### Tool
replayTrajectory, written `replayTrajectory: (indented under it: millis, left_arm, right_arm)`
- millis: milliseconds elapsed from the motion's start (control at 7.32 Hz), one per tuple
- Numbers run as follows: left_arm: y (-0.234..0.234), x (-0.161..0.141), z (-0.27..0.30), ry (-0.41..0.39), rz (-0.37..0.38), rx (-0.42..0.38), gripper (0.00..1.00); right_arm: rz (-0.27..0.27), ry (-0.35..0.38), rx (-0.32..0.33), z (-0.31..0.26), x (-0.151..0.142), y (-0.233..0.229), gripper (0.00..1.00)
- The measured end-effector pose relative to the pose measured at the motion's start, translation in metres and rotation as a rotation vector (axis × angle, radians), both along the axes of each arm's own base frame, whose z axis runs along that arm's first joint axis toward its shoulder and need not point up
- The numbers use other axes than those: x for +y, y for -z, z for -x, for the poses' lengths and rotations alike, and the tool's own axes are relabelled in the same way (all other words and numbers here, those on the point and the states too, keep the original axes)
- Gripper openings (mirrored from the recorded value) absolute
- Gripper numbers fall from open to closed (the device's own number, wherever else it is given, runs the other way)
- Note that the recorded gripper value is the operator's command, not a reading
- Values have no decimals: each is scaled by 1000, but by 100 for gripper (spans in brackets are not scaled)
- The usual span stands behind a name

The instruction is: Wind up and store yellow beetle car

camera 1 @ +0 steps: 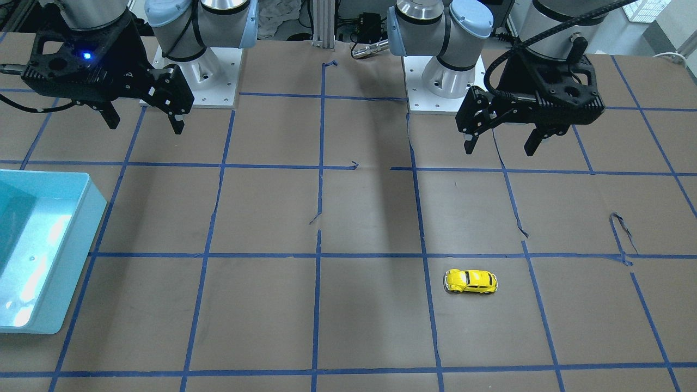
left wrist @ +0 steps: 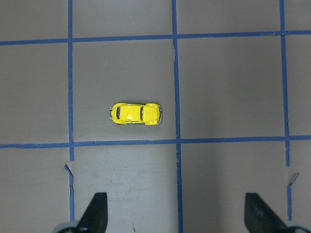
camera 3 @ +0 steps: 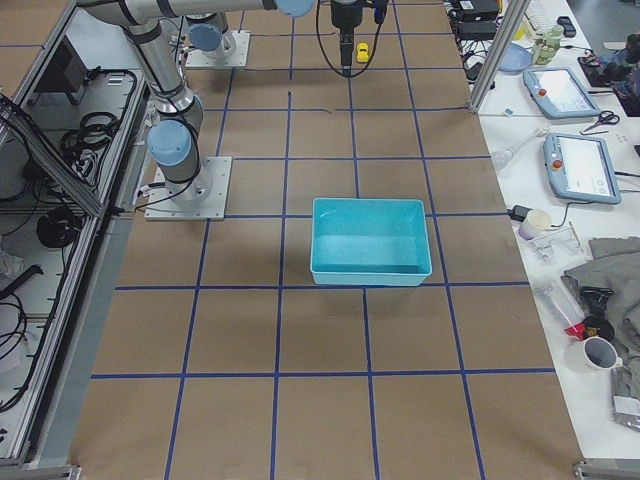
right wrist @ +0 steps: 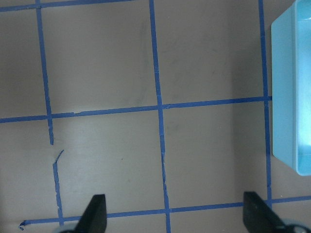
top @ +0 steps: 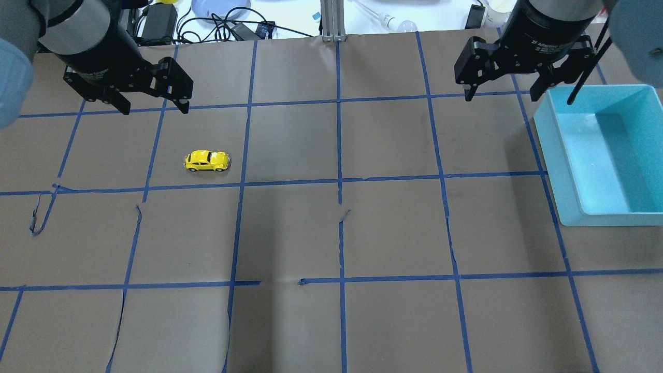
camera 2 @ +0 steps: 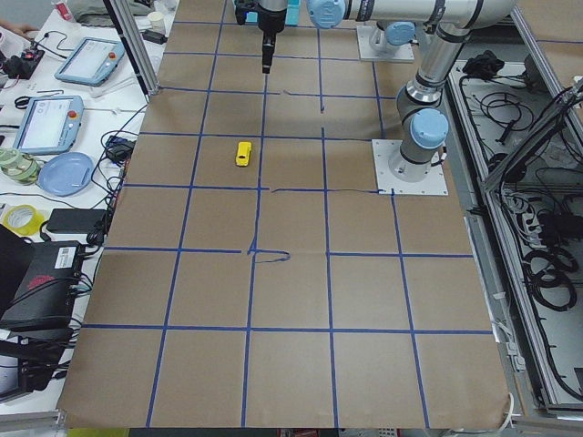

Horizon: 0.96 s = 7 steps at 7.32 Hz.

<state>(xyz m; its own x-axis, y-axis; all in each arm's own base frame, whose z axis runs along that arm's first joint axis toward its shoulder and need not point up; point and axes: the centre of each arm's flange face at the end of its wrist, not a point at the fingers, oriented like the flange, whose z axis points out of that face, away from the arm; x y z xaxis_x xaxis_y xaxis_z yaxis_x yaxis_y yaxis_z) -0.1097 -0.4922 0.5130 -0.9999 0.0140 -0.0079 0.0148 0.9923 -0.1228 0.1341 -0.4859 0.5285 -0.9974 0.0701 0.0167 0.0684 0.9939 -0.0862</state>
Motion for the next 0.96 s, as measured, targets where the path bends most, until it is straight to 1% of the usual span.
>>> replayTrajectory:
  millis: [683, 957]
  left_arm:
    - [-19, 4, -1, -5, 62, 7, 100]
    - [-18, 5, 0, -2, 72, 5, 100]
  right_arm:
    - [-11, -9, 5, 0, -2, 4, 100]
    - [-13, -15, 10, 0, -1, 3, 100]
